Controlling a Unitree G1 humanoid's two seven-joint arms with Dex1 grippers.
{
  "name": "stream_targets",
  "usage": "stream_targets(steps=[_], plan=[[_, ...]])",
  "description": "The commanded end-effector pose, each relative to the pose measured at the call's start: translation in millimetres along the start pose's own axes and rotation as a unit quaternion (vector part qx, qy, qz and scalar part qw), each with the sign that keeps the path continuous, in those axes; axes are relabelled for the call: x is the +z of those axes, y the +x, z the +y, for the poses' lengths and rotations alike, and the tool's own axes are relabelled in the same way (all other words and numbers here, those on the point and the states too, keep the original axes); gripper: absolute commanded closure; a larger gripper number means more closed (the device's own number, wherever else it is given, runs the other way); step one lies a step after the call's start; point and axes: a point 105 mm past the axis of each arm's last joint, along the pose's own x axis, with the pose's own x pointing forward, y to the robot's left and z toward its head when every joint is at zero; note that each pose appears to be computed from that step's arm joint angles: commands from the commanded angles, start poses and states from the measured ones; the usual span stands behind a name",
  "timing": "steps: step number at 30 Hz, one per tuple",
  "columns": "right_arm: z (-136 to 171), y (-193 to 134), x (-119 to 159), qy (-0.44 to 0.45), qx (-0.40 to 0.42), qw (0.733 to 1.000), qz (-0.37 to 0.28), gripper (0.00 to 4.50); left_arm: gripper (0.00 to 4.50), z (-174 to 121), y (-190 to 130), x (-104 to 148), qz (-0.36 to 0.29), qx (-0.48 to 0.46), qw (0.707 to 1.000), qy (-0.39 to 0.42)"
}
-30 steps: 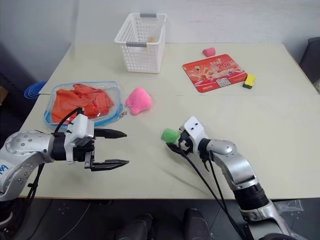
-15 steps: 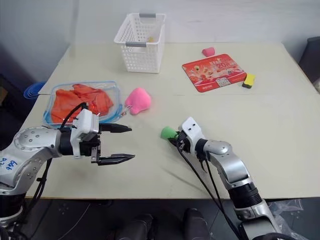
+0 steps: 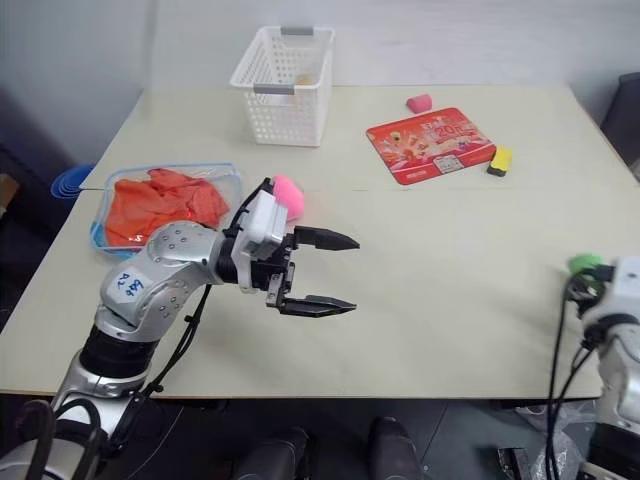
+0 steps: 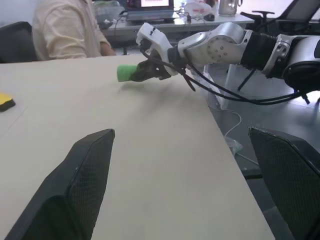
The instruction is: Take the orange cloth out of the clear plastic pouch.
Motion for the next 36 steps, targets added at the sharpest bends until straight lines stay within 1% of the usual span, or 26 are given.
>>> stream_targets(steps=[1, 3, 4, 5, 8, 9, 12, 13, 14, 15, 16, 17, 18, 19, 20, 21, 22, 23, 25, 26, 27, 28, 29, 34, 35, 36], plan=[[-14, -2, 2, 0.032, -0.027, 0.999, -0.016, 2.91, 0.0, 3, -1, 3, 0.007, -0.004, 1.0, 0.029], [-17, -2, 0, 0.049, -0.035, 0.998, -0.019, 2.28, 0.0, 4, -5, 0, 0.015, -0.002, 0.999, 0.032], [-16, -3, 2, 0.051, -0.033, 0.998, -0.025, 1.9, 0.0, 4, -8, -2, 0.021, 0.0, 0.999, 0.034], [-15, -3, 4, 0.048, -0.03, 0.998, -0.03, 1.46, 0.0, 4, -10, -4, 0.026, 0.002, 0.999, 0.035], [-13, -7, 14, 0.039, -0.022, 0.998, -0.045, 0.49, 0.0, 6, -17, -9, 0.038, 0.015, 0.998, 0.037], [-15, -9, 18, 0.033, -0.025, 0.998, -0.05, 0.09, 0.0, 6, -19, -10, 0.041, 0.021, 0.998, 0.037], [-28, -15, 36, 0.011, -0.06, 0.995, -0.073, 0.03, 0.0, 7, -27, -13, 0.048, 0.041, 0.997, 0.037], [-35, -18, 46, -0.008, -0.081, 0.993, -0.086, 0.03, 0.0, 7, -30, -13, 0.05, 0.049, 0.997, 0.037], [-39, -21, 62, -0.035, -0.099, 0.989, -0.109, 0.03, 0.0, 8, -34, -13, 0.053, 0.06, 0.996, 0.037], [-35, -23, 79, -0.05, -0.096, 0.984, -0.139, 0.03, 0.0, 10, -38, -13, 0.055, 0.073, 0.995, 0.038], [-16, -24, 99, -0.049, -0.053, 0.982, -0.176, 0.03, 0.0, 13, -44, -14, 0.059, 0.09, 0.993, 0.038], [8, -24, 113, -0.042, 0.01, 0.979, -0.199, 0.03, 0.0, 16, -50, -14, 0.065, 0.107, 0.991, 0.04], [49, -27, 125, -0.026, 0.116, 0.97, -0.213, 0.03, 0.0, 22, -59, -17, 0.079, 0.136, 0.987, 0.042], [82, -34, 131, -0.021, 0.202, 0.955, -0.215, 0.03, 0.0, 26, -68, -21, 0.094, 0.159, 0.982, 0.044], [113, -44, 134, -0.02, 0.284, 0.935, -0.21, 0.03, 0.0, 31, -79, -25, 0.114, 0.184, 0.975, 0.048], [148, -61, 133, -0.035, 0.378, 0.904, -0.197, 0.03, 0.0, 38, -94, -31, 0.142, 0.217, 0.964, 0.055], [171, -77, 130, -0.054, 0.446, 0.874, -0.185, 0.03, 0.0, 43, -106, -36, 0.166, 0.242, 0.954, 0.062], [194, -99, 125, -0.079, 0.521, 0.832, -0.175, 0.03, 0.0, 49, -124, -43, 0.207, 0.27, 0.937, 0.081], [226, -142, 108, -0.124, 0.647, 0.738, -0.144, 0.03, 0.0, 54, -166, -61, 0.326, 0.302, 0.885, 0.139], [234, -155, 102, -0.142, 0.685, 0.703, -0.131, 0.03, 0.0, 52, -185, -68, 0.378, 0.305, 0.86, 0.158], [240, -163, 98, -0.151, 0.709, 0.678, -0.121, 0.03, 0.0, 50, -203, -72, 0.418, 0.306, 0.838, 0.172], [245, -166, 99, -0.16, 0.721, 0.662, -0.125, 0.03, 0.0, 49, -223, -74, 0.448, 0.319, 0.817, 0.174], [248, -168, 101, -0.165, 0.728, 0.654, -0.128, 0.03, 0.0, 49, -235, -75, 0.465, 0.327, 0.804, 0.175], [265, -169, 115, -0.156, 0.742, 0.634, -0.152, 0.03, 0.0, 47, -304, -81, 0.571, 0.348, 0.716, 0.2], [267, -170, 117, -0.153, 0.743, 0.632, -0.155, 0.03, 0.0, 46, -311, -82, 0.581, 0.347, 0.707, 0.203], [268, -169, 117, -0.152, 0.743, 0.632, -0.156, 0.03, 0.0, 46, -316, -81, 0.584, 0.346, 0.705, 0.203]])
